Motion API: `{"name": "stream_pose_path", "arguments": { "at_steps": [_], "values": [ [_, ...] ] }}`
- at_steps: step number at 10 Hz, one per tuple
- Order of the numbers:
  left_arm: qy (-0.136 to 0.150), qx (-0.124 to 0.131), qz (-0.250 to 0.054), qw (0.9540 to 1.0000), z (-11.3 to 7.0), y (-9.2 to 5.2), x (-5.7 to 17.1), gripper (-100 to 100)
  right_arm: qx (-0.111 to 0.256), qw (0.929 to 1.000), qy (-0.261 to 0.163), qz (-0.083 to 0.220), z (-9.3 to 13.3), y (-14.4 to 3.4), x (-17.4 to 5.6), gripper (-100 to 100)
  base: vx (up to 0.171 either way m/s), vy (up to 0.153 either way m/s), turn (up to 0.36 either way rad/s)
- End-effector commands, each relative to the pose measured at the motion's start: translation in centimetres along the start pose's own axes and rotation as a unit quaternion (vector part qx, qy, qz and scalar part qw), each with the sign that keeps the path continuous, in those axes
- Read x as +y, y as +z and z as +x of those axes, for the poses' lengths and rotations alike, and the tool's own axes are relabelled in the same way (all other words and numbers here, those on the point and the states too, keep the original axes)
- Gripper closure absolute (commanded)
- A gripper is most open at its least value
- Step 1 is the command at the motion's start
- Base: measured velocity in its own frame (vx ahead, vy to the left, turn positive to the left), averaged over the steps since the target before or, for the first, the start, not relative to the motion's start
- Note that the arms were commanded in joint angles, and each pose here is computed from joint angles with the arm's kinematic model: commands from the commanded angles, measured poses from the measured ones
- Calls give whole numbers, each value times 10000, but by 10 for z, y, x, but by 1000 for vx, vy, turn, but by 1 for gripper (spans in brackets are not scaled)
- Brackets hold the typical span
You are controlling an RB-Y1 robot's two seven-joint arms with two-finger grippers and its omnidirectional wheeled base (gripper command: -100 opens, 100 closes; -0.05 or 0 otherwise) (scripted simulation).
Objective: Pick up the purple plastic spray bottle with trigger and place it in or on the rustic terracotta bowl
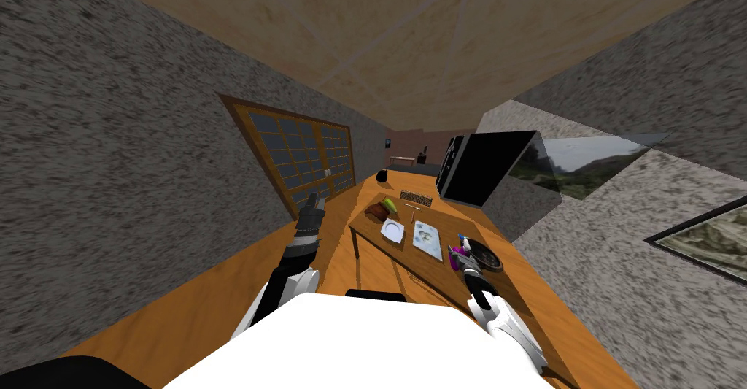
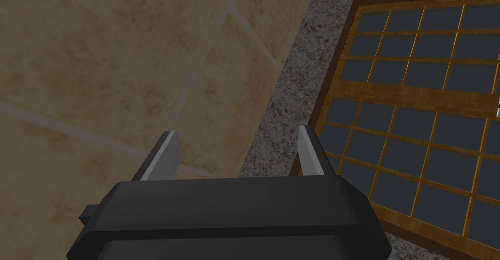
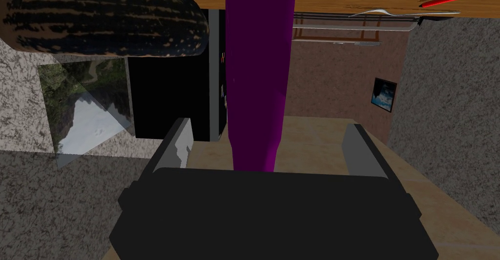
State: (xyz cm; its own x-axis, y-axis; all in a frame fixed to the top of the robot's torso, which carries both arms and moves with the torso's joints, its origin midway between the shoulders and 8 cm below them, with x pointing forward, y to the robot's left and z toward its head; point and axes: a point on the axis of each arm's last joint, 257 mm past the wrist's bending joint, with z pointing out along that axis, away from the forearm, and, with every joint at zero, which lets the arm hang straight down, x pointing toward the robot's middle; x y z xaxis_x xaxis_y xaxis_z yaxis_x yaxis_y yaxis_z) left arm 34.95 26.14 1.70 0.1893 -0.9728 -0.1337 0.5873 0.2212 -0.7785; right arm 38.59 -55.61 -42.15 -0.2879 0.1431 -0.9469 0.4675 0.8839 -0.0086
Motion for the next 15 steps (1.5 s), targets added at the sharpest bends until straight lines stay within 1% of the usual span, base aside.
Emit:
{"name": "stream_pose_path", "arguments": {
  "at_steps": [1,2,3,4,5,9,10,11,12,13,14,15],
  "values": [
    [0,0,0,10000,0,0,0,0,38,10000,-35,78,3,-2,-8,-100,-16,-9,81],
    [0,0,0,10000,0,0,0,0,50,9998,119,136,6,-5,-11,-100,-16,-12,128],
    [0,0,0,10000,0,0,0,0,93,9998,9,165,9,-6,-15,-100,-14,-12,90],
    [0,0,0,10000,0,0,0,0,68,9999,37,141,7,-5,-12,-100,-5,-4,9],
    [0,0,0,10000,0,0,0,0,72,9999,39,145,7,-5,-13,100,0,0,0],
    [0,0,0,10000,0,0,0,0,67,9999,38,144,6,-5,-13,100,0,0,0],
    [0,0,0,10000,0,0,0,0,68,9999,37,144,7,-5,-13,0,0,0,0],
    [0,0,0,10000,0,0,0,0,38,10000,-35,78,3,-2,-8,100,11,11,-173],
    [1,0,-1,10000,0,0,0,0,29,9998,-180,45,-1,-1,-7,100,27,27,-241],
    [1,0,-1,10000,0,0,0,0,-5,10000,-76,-13,-2,1,0,100,22,22,-69],
    [0,0,0,10000,0,0,0,0,-10,9998,-207,-42,-5,2,0,100,23,12,-88],
    [0,0,-1,10000,0,0,0,0,-36,9999,-114,-105,-6,3,8,100,17,9,-70]
  ]
}}
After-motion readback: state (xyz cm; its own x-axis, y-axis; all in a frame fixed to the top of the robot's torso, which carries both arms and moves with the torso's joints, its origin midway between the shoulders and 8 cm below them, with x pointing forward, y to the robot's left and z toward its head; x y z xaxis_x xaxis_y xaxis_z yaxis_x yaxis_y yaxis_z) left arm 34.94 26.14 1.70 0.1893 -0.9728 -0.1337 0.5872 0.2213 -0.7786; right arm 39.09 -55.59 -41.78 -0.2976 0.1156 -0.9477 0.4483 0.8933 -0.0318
